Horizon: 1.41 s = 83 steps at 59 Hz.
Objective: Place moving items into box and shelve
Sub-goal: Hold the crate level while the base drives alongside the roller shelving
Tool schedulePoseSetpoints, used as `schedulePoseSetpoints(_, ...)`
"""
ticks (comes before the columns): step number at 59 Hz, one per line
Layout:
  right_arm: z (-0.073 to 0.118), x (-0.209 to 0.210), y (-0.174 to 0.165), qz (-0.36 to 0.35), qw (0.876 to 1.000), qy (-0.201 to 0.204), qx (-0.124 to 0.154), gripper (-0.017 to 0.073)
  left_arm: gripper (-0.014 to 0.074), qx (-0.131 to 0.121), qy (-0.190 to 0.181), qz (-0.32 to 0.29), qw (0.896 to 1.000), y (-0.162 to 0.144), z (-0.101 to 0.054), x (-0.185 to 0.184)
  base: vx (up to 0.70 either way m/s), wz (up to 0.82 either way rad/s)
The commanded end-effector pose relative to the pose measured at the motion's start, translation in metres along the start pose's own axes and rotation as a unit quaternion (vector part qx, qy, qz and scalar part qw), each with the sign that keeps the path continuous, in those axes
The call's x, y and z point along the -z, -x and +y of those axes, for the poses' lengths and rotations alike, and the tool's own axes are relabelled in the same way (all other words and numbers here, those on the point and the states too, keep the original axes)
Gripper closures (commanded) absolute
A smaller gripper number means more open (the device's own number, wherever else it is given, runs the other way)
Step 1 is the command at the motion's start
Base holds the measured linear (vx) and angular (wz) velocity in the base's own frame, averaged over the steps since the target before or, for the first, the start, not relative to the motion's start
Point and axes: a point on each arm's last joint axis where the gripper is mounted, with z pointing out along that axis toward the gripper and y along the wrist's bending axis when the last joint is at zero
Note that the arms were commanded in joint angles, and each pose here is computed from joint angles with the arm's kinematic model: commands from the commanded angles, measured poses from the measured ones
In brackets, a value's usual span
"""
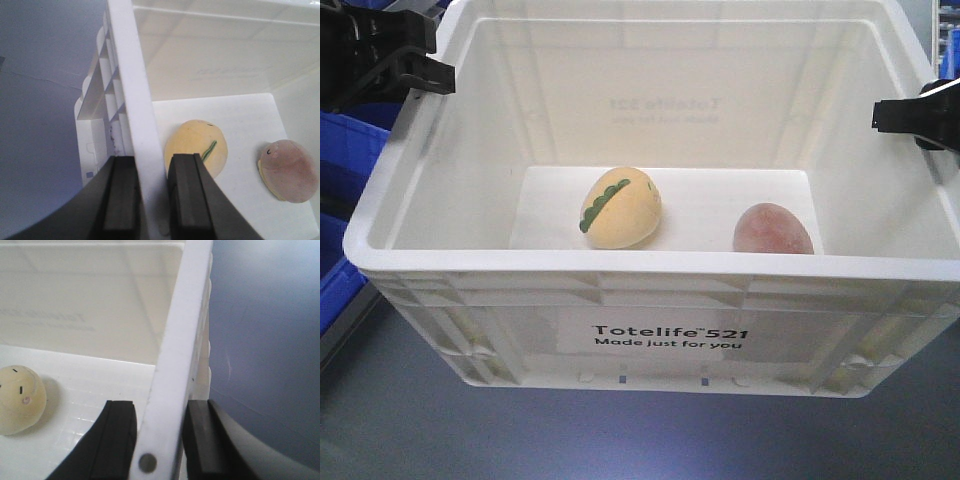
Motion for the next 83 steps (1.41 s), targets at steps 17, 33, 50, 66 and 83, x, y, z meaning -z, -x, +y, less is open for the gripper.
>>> schedulePoseSetpoints(17,0.0037,0.0182,0.0248,-0.102,0.995,0.006,-0.012,0.0565,0.0600,0.004,-0.042,-0.089,0.995,0.0158,-0.0168,0.0235,0.14,0.37)
schedulePoseSetpoints(33,0.0037,0.0182,0.0248,-0.102,0.995,0.006,-0.012,0.0565,0.0600,0.004,-0.042,-0.089,0.995,0.0158,-0.0168,0.0235,0.12,0.38)
schedulePoseSetpoints(50,0.0037,0.0182,0.0248,-0.102,0.995,0.006,-0.012,0.0565,0.0600,0.004,-0.042,-0.089,0.995,0.0158,-0.0168,0.0235,0.11,0.40)
schedulePoseSetpoints(66,0.0037,0.0182,0.0248,-0.102,0.995,0.006,-0.012,0.0565,0.0600,0.004,-0.042,-0.089,0.995,0.0158,-0.0168,0.0235,0.10,0.38)
schedulePoseSetpoints(83,0.0037,0.0182,0.0248,-0.102,0.995,0.006,-0.012,0.0565,0.0600,0.004,-0.042,-0.089,0.995,0.0158,-0.0168,0.0235,0.10,0.38)
